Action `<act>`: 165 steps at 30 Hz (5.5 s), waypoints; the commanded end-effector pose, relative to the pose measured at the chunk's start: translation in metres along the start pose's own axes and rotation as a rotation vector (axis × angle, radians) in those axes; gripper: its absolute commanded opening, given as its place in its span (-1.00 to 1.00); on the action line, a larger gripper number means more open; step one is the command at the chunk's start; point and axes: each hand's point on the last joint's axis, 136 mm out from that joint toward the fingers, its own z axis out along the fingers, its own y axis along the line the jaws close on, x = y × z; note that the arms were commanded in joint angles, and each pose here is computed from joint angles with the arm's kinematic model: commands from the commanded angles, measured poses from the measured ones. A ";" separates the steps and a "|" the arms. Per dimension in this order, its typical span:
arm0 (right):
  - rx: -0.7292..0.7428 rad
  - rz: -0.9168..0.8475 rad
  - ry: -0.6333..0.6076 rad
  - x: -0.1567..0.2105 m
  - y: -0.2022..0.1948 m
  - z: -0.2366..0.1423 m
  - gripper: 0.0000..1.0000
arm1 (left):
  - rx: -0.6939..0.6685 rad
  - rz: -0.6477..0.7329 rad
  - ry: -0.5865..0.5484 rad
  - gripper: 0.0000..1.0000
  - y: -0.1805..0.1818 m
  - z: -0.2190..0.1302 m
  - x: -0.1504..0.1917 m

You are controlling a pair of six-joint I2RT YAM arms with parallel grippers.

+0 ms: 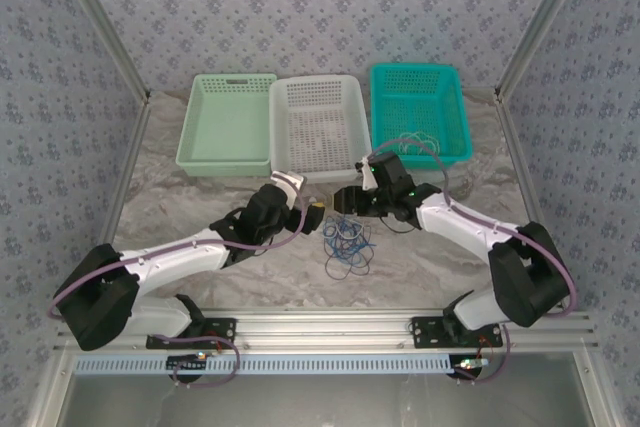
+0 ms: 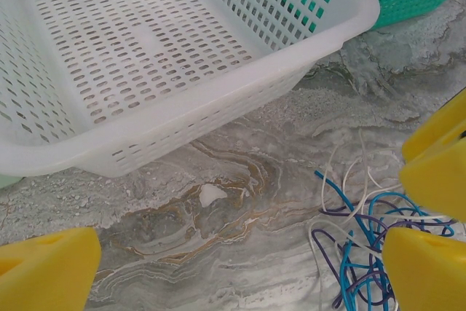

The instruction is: Untangle the cables

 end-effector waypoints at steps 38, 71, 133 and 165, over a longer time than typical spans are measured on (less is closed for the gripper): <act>0.139 -0.012 -0.222 -0.023 0.013 -0.009 -1.00 | 0.034 -0.023 -0.061 0.99 -0.001 -0.012 -0.007; 0.026 -0.199 -0.416 -0.061 0.088 -0.136 -1.00 | 0.215 0.015 -0.115 0.99 -0.085 0.034 -0.046; 0.158 -0.651 0.235 0.005 0.002 0.004 0.29 | -0.186 -0.354 -0.069 0.99 0.067 -0.037 0.000; -0.020 -0.635 -0.031 -0.016 0.079 -0.054 -1.00 | 0.044 -0.356 -0.088 0.99 0.028 -0.024 -0.010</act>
